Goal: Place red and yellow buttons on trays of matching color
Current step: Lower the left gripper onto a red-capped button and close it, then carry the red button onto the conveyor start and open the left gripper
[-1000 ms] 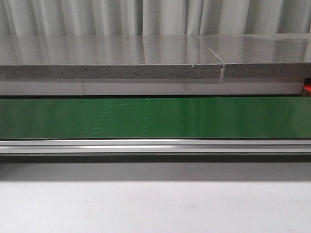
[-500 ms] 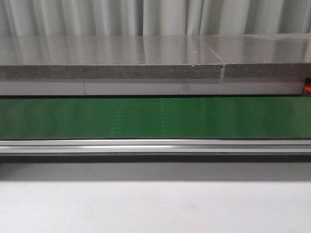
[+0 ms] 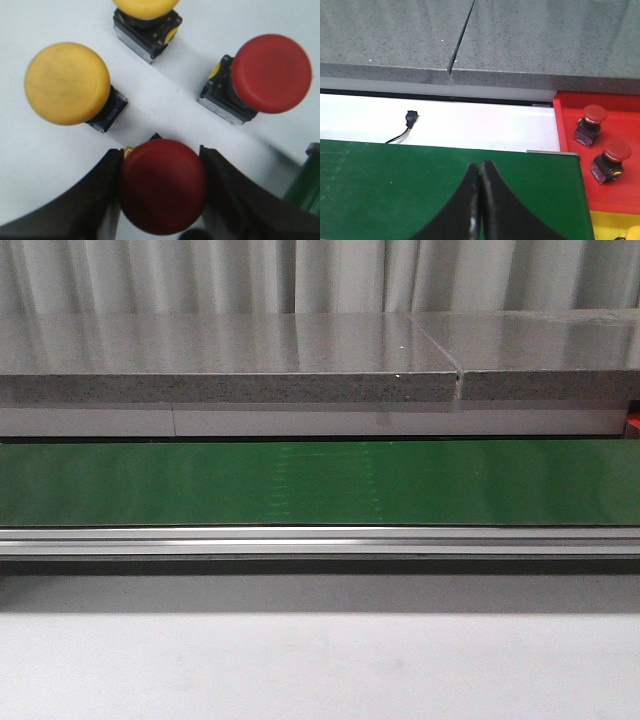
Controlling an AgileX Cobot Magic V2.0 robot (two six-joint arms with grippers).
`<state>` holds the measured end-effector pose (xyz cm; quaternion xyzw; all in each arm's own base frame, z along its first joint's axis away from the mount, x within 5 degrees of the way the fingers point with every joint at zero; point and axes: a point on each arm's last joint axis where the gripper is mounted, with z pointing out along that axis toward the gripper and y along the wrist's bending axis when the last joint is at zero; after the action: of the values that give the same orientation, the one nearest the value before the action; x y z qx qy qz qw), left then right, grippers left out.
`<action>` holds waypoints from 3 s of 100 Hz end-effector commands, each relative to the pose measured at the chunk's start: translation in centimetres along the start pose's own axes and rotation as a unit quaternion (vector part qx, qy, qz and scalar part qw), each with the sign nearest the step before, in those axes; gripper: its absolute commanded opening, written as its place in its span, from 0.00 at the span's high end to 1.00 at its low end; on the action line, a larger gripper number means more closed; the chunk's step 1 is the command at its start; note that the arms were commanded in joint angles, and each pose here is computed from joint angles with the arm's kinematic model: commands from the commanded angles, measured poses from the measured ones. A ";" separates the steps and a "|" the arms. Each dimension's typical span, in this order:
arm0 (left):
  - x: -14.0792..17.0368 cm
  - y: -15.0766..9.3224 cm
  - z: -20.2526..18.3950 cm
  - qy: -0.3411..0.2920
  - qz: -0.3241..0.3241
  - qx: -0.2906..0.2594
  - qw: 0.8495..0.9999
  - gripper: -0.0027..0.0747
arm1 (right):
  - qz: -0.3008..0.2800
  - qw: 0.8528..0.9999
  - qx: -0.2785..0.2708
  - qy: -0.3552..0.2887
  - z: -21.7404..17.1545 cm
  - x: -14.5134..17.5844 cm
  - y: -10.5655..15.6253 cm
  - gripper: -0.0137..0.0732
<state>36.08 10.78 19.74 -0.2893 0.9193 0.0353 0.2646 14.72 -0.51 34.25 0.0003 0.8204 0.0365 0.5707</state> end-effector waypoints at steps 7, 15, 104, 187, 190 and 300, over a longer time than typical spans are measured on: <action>-2.6 -0.3 -5.5 -0.095 -0.004 0.031 0.995 0.93 | -0.004 0.999 0.010 -0.041 -0.5 -1.3 -0.1 0.92; -2.8 -0.3 -7.5 -0.114 -0.004 0.037 0.993 0.95 | -0.004 0.999 0.010 -0.041 -0.5 -1.3 -0.1 0.92; 4.7 -5.8 -12.1 -0.089 0.121 0.108 0.983 0.98 | -0.004 0.999 0.010 -0.041 -0.5 -1.3 -0.1 0.92; 3.6 -6.3 -12.5 -0.091 0.143 0.104 0.980 0.11 | -0.004 0.999 0.010 -0.041 -0.5 -1.3 -0.1 0.92; 3.3 -6.4 -12.8 -0.096 0.143 0.105 0.979 0.11 | -0.004 0.999 0.010 -0.041 -0.5 -1.3 -0.1 0.92; -3.8 4.2 -6.1 -0.080 0.002 -0.022 0.997 0.19 | -0.004 0.999 0.010 -0.041 -0.5 -1.3 -0.1 0.92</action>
<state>32.69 14.52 24.19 -0.3002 0.9106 0.0749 0.2740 14.72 -0.51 34.25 -0.0004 0.8204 0.0360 0.5707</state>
